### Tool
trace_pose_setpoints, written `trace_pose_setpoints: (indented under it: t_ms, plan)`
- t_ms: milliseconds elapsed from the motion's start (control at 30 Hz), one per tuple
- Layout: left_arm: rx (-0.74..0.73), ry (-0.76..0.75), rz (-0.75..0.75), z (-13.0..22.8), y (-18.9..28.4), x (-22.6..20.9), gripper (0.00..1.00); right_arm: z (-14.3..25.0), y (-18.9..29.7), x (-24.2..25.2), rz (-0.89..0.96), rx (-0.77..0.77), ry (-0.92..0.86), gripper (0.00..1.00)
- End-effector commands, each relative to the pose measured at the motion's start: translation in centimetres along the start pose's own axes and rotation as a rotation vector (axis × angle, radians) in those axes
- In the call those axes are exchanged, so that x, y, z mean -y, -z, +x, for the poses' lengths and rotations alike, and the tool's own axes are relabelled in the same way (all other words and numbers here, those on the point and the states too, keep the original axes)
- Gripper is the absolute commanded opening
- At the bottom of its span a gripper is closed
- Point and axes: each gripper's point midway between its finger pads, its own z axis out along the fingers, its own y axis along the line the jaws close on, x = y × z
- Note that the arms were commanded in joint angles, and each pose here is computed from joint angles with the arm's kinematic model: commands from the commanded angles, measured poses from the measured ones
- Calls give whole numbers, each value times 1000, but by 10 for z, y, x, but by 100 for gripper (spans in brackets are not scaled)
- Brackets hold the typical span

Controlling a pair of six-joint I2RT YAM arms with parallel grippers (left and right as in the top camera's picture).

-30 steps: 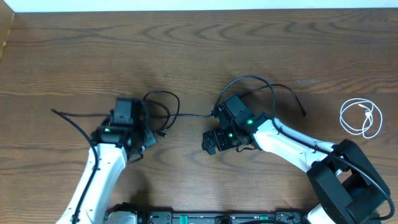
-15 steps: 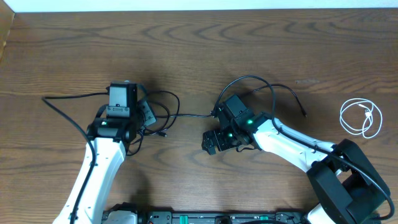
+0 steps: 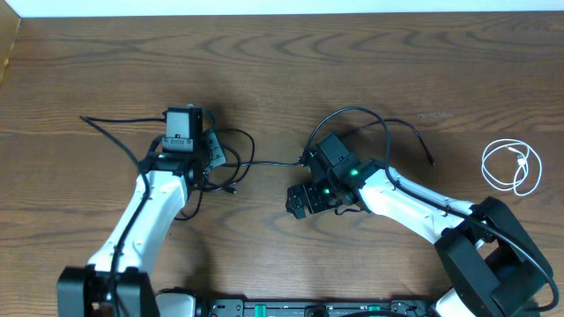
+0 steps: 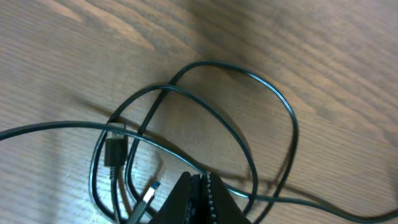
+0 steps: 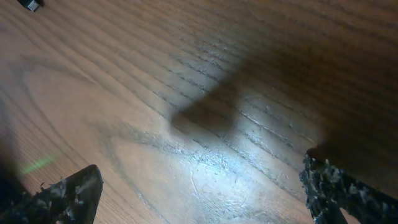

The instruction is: Untangle cables

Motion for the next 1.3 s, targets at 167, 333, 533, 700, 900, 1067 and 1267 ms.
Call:
trace_pose_setpoints:
  t_ms: [167,333,533,700,900,1067,1267]
  plan:
    - [-119,-22,-59,23,-34,-11,7,5,-5,3,8,-17,-13,99]
    - [-213,-20,-56,44,-40,-13,7,4,-5,3,7,-15,-12,99]
    - [-365,1,28,76,-32,-1,7,4,-5,3,7,-15,-12,99]
    - [-433,5,-3,94,-27,-10,8,4,-5,3,7,-15,-12,99]
    - [-489,12,-11,115,-26,-17,7,4,-5,3,8,-15,-12,99]
    - [-552,38,73,130,-22,-4,7,4,-5,3,7,-15,-12,99]
    - [-608,62,144,143,-17,6,8,4,-5,3,7,-15,-12,99]
